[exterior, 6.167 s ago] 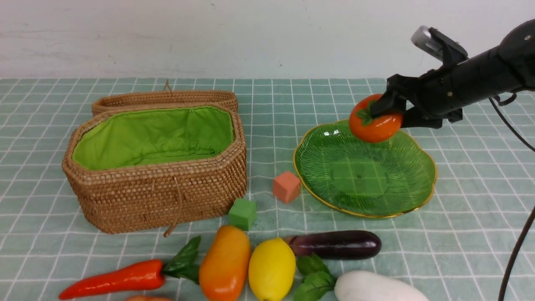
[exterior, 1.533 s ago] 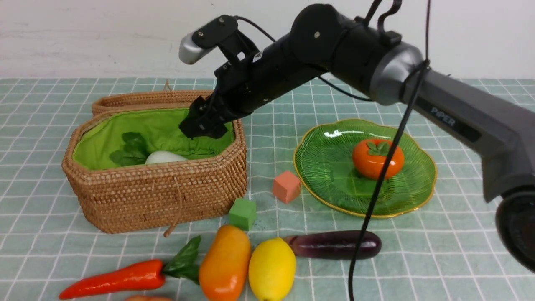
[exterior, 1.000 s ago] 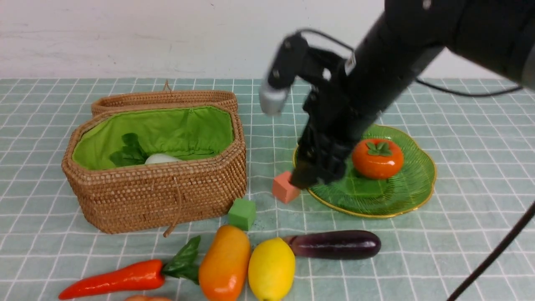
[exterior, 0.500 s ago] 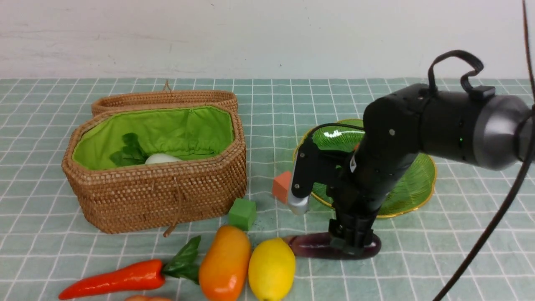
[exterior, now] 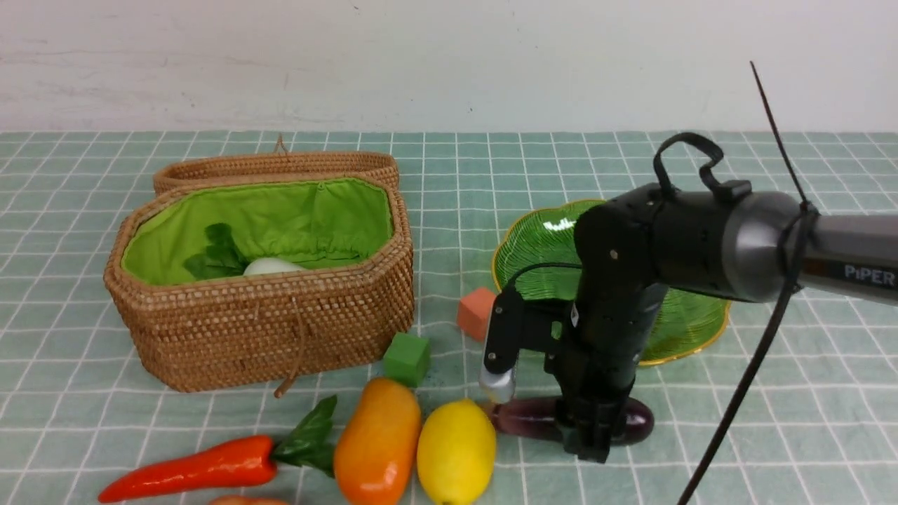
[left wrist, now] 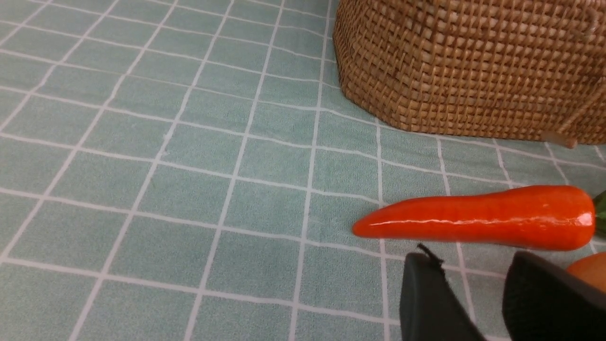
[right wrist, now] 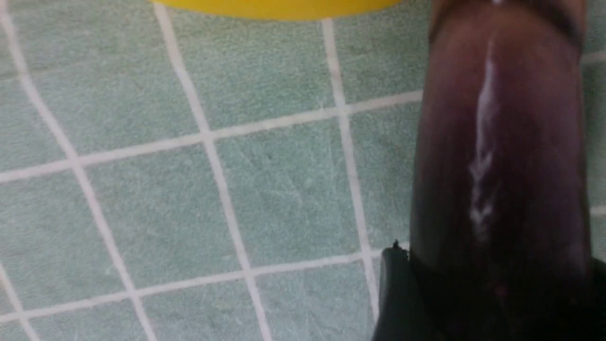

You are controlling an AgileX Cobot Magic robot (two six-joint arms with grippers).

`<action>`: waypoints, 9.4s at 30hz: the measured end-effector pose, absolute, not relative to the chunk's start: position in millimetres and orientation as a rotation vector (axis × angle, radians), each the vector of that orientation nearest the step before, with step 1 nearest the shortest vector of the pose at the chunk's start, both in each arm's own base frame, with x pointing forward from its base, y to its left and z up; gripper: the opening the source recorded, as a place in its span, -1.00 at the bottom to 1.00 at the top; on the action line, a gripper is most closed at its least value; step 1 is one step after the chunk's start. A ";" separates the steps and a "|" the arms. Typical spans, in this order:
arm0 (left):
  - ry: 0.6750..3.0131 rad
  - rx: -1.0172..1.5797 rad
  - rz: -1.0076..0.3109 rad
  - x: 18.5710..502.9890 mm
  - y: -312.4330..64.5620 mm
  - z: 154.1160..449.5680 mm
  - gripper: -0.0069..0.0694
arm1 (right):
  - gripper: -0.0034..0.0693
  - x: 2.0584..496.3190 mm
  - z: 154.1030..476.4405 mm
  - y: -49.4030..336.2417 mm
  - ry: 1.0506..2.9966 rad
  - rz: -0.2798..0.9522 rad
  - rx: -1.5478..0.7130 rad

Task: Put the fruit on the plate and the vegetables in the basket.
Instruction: Grab an eggplant with your right arm and place it in the basket on the left, then use the right arm to grab a lemon and put it into the right plate, then use the left arm to grab a carrot and put it into the left basket

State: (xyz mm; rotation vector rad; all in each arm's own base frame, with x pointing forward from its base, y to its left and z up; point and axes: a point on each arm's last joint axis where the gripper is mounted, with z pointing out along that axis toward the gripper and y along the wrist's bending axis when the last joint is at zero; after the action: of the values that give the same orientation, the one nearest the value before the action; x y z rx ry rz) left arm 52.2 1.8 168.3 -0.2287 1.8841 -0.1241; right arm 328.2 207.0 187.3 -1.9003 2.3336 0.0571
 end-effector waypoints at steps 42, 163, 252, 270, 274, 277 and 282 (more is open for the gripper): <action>1.884 -0.229 -0.124 52.2 1.8 168.3 -0.19 | 0.95 387.0 285.3 348.6 1.647 0.628 -1.123; 1.884 -0.228 -0.123 52.2 1.8 168.3 -0.19 | -0.95 210.6 393.8 60.1 2.449 0.232 -0.285; 1.883 -0.228 -0.123 52.2 1.8 168.4 -0.19 | -0.80 52.6 174.5 1.9 1.860 0.071 0.049; 1.883 -0.228 -0.123 52.2 1.8 168.4 -0.19 | -0.73 52.6 174.6 1.9 1.859 0.071 0.049; 1.883 -0.228 -0.123 52.2 1.8 168.4 -0.19 | -0.70 52.6 174.3 1.9 1.860 0.071 0.049; 1.883 -0.228 -0.123 52.2 1.8 168.4 -0.19 | -0.69 52.6 174.3 1.9 1.859 0.071 0.049; 1.883 -0.228 -0.123 52.2 1.8 168.4 -0.19 | -0.67 52.6 174.4 1.9 1.859 0.071 0.049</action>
State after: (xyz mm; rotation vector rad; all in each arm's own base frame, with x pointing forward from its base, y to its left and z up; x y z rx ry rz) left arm 52.2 1.8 168.4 -0.2282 1.8835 -0.1228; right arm 52.6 1.9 174.4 0.0493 1.8585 0.0711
